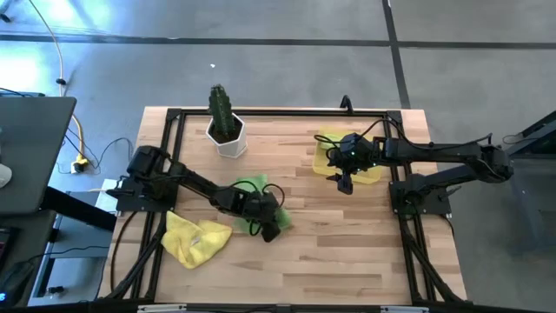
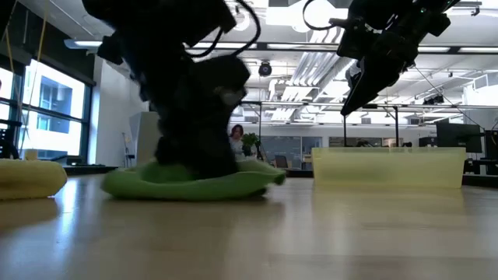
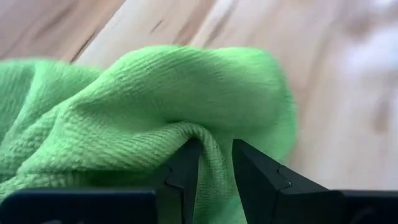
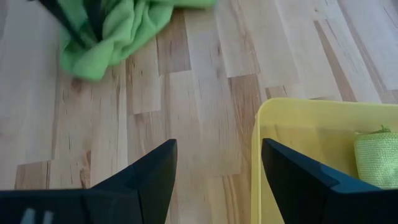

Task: Roll microfiber towels into tight, uniform cylinder then place into a basket
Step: Fold the green microfiber cloth

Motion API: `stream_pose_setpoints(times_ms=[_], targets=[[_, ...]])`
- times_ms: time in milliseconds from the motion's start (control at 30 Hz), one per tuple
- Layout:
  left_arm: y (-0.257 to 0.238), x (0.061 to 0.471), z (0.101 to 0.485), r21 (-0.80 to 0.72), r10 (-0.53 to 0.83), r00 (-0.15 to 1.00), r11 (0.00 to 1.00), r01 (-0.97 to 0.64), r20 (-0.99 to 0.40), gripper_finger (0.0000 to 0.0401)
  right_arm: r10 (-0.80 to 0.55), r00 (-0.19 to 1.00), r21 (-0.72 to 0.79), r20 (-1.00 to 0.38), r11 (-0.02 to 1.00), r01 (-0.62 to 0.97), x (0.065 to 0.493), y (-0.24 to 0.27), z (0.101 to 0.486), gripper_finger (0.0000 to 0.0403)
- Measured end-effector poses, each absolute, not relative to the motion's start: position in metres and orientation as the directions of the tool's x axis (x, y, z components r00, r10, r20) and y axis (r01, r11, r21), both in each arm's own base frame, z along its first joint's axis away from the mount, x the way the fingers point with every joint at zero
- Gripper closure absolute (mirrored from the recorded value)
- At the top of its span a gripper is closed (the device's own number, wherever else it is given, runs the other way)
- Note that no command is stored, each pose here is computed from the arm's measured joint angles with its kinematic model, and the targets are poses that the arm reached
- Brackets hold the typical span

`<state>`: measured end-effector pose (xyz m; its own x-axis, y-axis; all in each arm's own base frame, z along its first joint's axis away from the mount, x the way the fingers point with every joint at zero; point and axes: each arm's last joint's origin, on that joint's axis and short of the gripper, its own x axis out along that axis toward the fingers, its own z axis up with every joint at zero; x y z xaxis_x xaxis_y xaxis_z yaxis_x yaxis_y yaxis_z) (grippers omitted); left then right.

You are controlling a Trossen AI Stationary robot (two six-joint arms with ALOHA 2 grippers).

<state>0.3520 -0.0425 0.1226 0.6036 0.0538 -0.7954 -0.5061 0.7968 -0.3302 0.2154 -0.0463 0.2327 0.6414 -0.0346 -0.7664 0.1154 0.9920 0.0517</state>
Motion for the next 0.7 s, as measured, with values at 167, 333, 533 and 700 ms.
stream_pose_setpoints(times_ms=[167,333,533,700], targets=[[-0.046,0.372,0.142,-0.359,0.026,0.81,0.888,-0.288,-0.586,0.0311,-0.035,0.642,0.052,-0.766,0.992,0.115,0.215,-0.046,0.233,0.0176],[-0.052,0.377,0.167,-0.26,0.005,0.9,0.957,-0.131,-0.435,0.0311,-0.035,0.643,0.052,-0.765,0.992,0.115,0.216,-0.046,0.233,0.0176],[-0.052,0.355,0.161,-0.14,0.122,0.754,0.952,-0.274,-0.645,0.0311,-0.035,0.642,0.052,-0.766,0.992,0.115,0.216,-0.046,0.233,0.0176],[-0.05,0.338,0.142,-0.096,0.178,0.564,0.902,-0.422,-0.806,0.0311,-0.035,0.642,0.052,-0.766,0.992,0.115,0.216,-0.046,0.233,0.0176]])
